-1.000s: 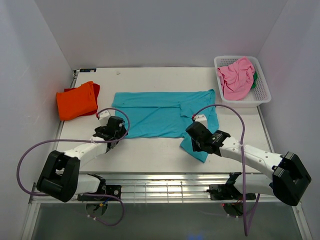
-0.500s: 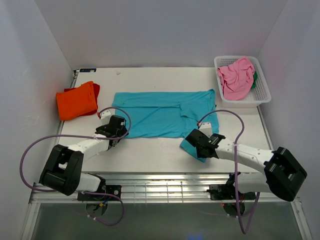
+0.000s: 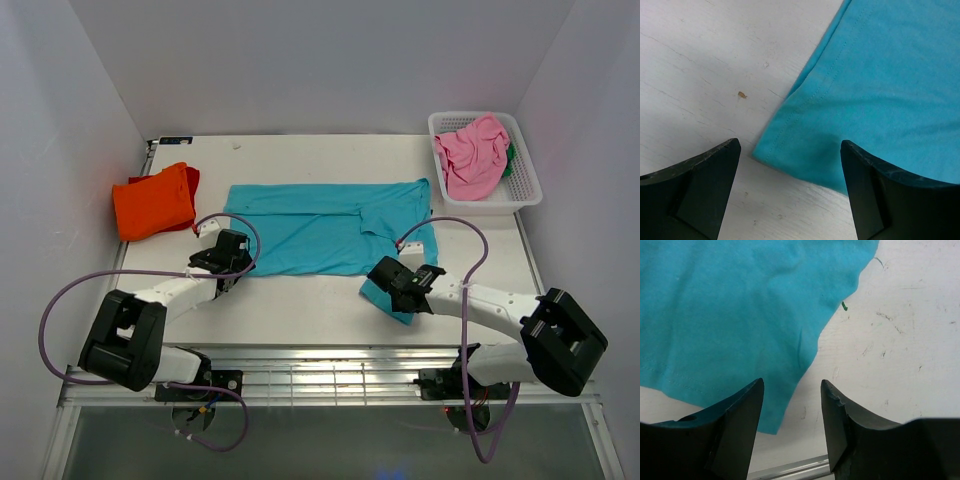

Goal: Fold and stack the t-shirts
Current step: Grap the side of the flattened tshirt closest away from the robot with both arms

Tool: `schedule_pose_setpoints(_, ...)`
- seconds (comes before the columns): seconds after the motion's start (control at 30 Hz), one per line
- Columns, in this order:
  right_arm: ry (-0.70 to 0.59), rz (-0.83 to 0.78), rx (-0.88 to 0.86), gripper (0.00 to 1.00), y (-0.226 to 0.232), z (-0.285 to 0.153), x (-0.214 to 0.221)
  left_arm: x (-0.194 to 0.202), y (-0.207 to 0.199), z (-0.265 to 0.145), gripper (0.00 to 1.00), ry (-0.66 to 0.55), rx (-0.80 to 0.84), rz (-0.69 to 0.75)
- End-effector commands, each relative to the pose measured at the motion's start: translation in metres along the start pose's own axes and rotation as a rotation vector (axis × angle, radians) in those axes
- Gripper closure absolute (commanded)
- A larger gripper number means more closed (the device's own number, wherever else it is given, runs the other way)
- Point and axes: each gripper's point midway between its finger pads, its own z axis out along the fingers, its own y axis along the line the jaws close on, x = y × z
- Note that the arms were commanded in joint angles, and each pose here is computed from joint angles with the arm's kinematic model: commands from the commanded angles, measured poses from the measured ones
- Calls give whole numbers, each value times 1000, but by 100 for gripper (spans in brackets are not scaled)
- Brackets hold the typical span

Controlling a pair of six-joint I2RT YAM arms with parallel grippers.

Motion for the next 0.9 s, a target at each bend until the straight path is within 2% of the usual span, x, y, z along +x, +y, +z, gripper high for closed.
schedule_pose_setpoints(0.0, -5, 32, 44, 44, -9, 3, 7, -16, -5, -6, 8, -33, 20, -20)
schedule_pose_setpoints(0.33, 30, 27, 66, 43, -8, 12, 16, -19, -6, -8, 8, -33, 28, -18)
schedule_pose_setpoints(0.5, 53, 20, 34, 47, 1, 21, 25, -19, -5, -8, 8, -33, 25, -14)
schedule_pose_setpoints(0.67, 60, 11, 34, 62, 2, 25, 30, -20, -4, -10, 8, -35, 26, -13)
schedule_pose_setpoints(0.87, 90, 2, 30, 68, 1, 28, 39, -24, -4, -13, 8, -41, 31, -17)
